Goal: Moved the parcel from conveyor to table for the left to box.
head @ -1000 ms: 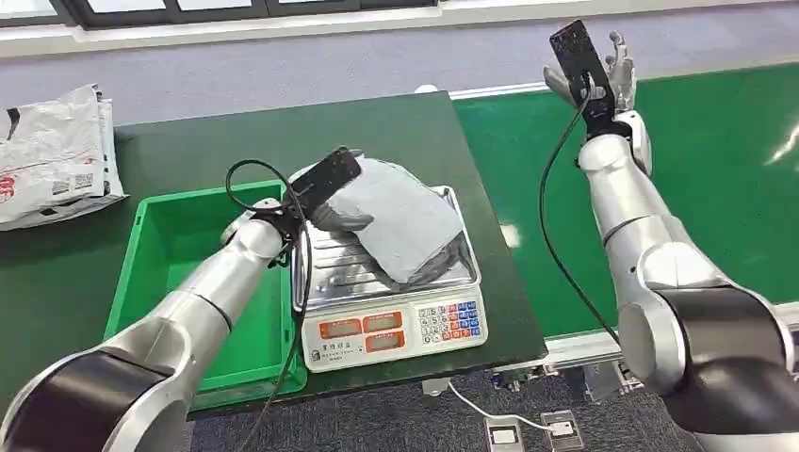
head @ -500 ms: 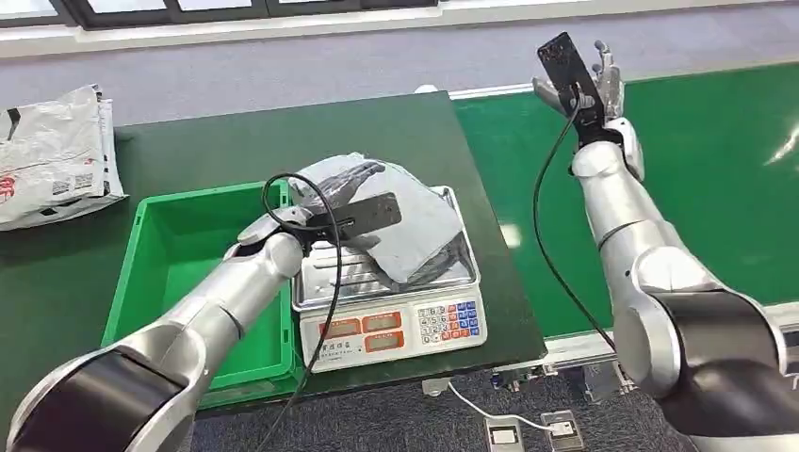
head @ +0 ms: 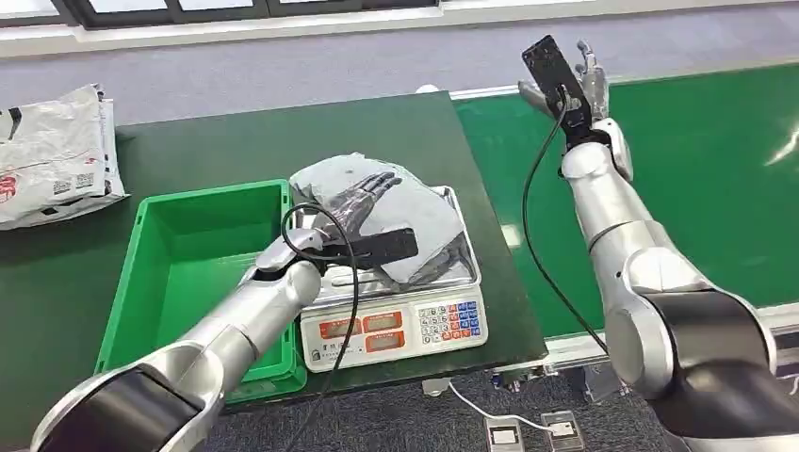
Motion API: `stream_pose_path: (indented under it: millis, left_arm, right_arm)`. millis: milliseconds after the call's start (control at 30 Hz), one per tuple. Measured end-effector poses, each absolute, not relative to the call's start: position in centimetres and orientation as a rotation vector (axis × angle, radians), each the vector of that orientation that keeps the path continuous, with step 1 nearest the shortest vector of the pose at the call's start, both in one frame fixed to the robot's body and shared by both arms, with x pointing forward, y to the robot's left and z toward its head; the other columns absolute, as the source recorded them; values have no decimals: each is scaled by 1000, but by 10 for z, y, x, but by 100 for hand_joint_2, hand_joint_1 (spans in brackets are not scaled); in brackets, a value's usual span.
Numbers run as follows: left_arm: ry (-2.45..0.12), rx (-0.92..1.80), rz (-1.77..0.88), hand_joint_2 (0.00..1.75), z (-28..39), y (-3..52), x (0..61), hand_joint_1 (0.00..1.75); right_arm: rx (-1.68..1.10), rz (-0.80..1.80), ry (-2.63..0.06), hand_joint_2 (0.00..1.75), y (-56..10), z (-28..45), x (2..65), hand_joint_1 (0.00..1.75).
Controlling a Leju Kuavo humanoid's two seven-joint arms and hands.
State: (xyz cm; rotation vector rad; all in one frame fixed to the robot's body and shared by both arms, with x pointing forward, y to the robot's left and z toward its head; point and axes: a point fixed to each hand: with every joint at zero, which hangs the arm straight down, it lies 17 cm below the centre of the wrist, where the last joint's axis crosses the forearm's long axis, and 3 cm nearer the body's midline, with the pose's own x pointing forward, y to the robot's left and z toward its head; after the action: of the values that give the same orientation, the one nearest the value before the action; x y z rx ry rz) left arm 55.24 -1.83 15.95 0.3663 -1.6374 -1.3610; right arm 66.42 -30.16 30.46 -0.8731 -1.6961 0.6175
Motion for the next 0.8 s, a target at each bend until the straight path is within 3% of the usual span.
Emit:
stream_pose_path:
  millis: [467, 500, 800]
  left_arm:
    - [-1600, 326, -1383, 175, 133, -24, 536, 0]
    - [-1595, 325, -1384, 175, 131, -23, 536, 175]
    - [-1559, 314, -1400, 175, 118, -18, 533, 175]
  right_arm:
    - [-836, 651, -1689, 175, -284, 293, 664, 0]
    - [-833, 653, -1688, 175, -283, 291, 663, 0]
    - [-803, 667, -1676, 175, -269, 284, 663, 0]
